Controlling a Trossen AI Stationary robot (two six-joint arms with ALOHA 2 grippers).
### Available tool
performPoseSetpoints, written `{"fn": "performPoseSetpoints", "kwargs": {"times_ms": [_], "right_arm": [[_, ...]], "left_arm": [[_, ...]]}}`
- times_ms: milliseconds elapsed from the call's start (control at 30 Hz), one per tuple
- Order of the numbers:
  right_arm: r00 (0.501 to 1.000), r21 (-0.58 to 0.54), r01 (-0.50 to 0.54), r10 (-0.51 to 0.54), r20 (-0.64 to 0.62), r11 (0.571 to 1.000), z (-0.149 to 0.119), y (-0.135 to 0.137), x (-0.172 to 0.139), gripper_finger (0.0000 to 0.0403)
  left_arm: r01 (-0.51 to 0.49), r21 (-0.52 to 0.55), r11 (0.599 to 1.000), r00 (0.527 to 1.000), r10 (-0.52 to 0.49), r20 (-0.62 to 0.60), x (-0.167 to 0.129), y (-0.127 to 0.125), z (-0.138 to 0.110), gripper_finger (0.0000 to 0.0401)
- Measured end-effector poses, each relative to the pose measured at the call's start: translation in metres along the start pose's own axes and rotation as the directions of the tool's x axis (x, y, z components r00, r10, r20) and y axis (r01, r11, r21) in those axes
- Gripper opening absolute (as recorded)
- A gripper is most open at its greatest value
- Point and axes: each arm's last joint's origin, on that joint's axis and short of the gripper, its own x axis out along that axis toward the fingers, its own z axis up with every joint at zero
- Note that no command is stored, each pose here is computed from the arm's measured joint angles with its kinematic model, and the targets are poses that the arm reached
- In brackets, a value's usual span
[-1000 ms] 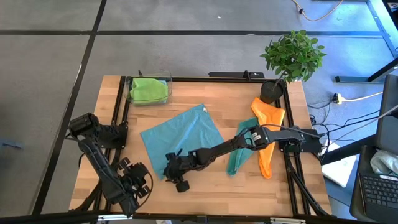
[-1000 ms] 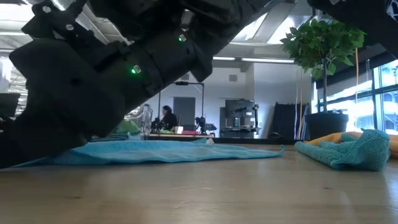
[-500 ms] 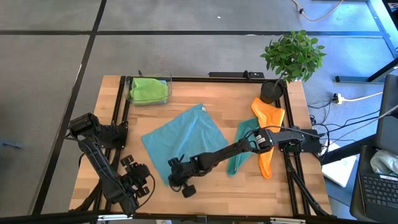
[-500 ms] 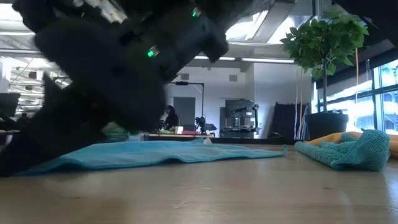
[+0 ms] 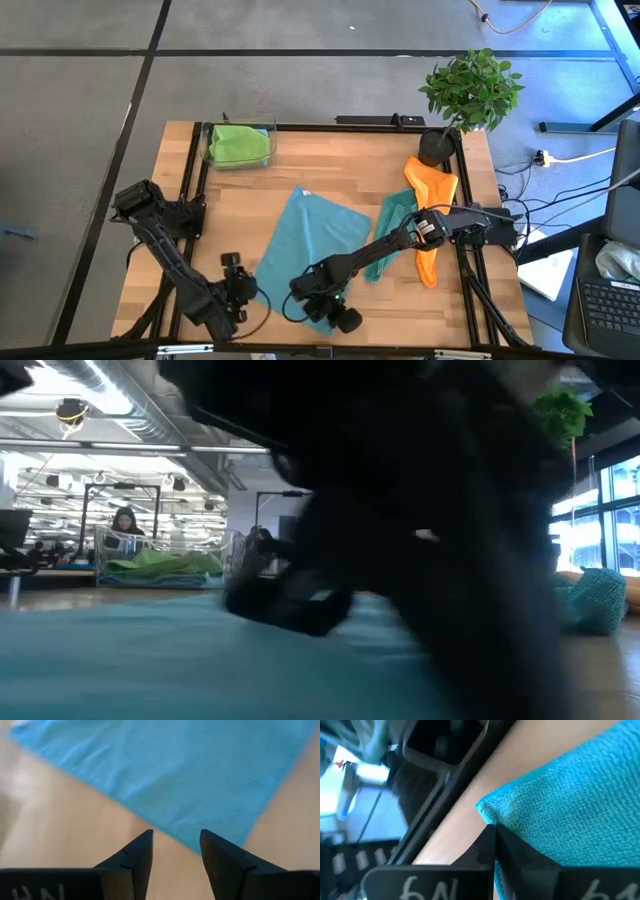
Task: Fold microfiber towels
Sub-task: Fold the light blue microfiber cloth
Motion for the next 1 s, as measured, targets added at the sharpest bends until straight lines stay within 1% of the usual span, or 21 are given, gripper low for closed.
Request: {"fn": "performPoseSetpoints", "kwargs": {"times_ms": [100,167,200,333,400,467,533,600,700,800,900,1000], "right_arm": [[0.997,0.043,0.007,-0.004,-0.083,0.999,-0.009,0.002,-0.001,0.0023],[0.993,0.069,0.01,-0.002,-0.118,0.998,-0.013,0.003,-0.001,0.0026],[0.993,0.077,0.014,-0.005,-0.121,0.997,-0.014,0.001,-0.003,0.0026],[0.991,0.093,0.027,-0.014,-0.13,0.995,-0.016,-0.002,-0.006,0.0019],[0.992,0.091,0.028,-0.017,-0.128,0.995,-0.015,-0.002,-0.007,0.0015],[0.994,0.084,0.015,-0.006,-0.114,0.996,-0.014,-0.002,-0.007,0.0014],[0.995,0.079,0.008,0.0,-0.102,0.997,-0.014,-0.002,-0.007,0.0015],[0.996,0.069,0.011,-0.004,-0.091,0.998,-0.012,-0.003,-0.007,0.0018],[0.997,0.053,0.015,-0.011,-0.073,0.998,-0.01,-0.004,-0.007,0.0021],[0.998,0.049,0.016,-0.012,-0.069,0.999,-0.01,-0.004,-0.007,0.0019],[0.998,0.047,0.016,-0.013,-0.067,0.999,-0.009,-0.004,-0.007,0.0015],[0.998,0.04,0.015,-0.012,-0.066,0.999,-0.009,-0.004,-0.007,0.0015]], "left_arm": [[0.106,0.06,0.993,0.994,-0.107,0.011,0.005,-0.009,0.01,0.0157],[0.158,0.093,0.983,0.987,-0.159,0.009,0.007,-0.013,0.014,0.0157],[0.165,0.11,0.98,0.986,-0.166,0.001,0.007,-0.014,0.014,0.0157],[0.174,0.122,0.977,0.985,-0.173,-0.024,0.013,-0.018,0.011,0.0157],[0.192,0.124,0.974,0.981,-0.19,-0.022,0.017,-0.024,0.01,0.0157],[0.207,0.158,0.965,0.978,-0.204,-0.037,0.024,-0.032,0.007,0.0157],[0.208,0.199,0.958,0.978,-0.202,-0.051,0.033,-0.039,0.003,0.0157],[0.186,0.218,0.958,0.982,-0.175,-0.066,0.042,-0.044,-0.002,0.0157],[0.158,0.238,0.958,0.987,-0.146,-0.069,0.049,-0.048,-0.005,0.0157],[0.133,0.266,0.955,0.991,-0.122,-0.057,0.052,-0.05,-0.009,0.0157],[0.123,0.273,0.954,0.992,-0.11,-0.064,0.053,-0.049,-0.01,0.0156],[0.118,0.277,0.954,0.992,-0.103,-0.067,0.053,-0.049,-0.01,0.0141]]}}
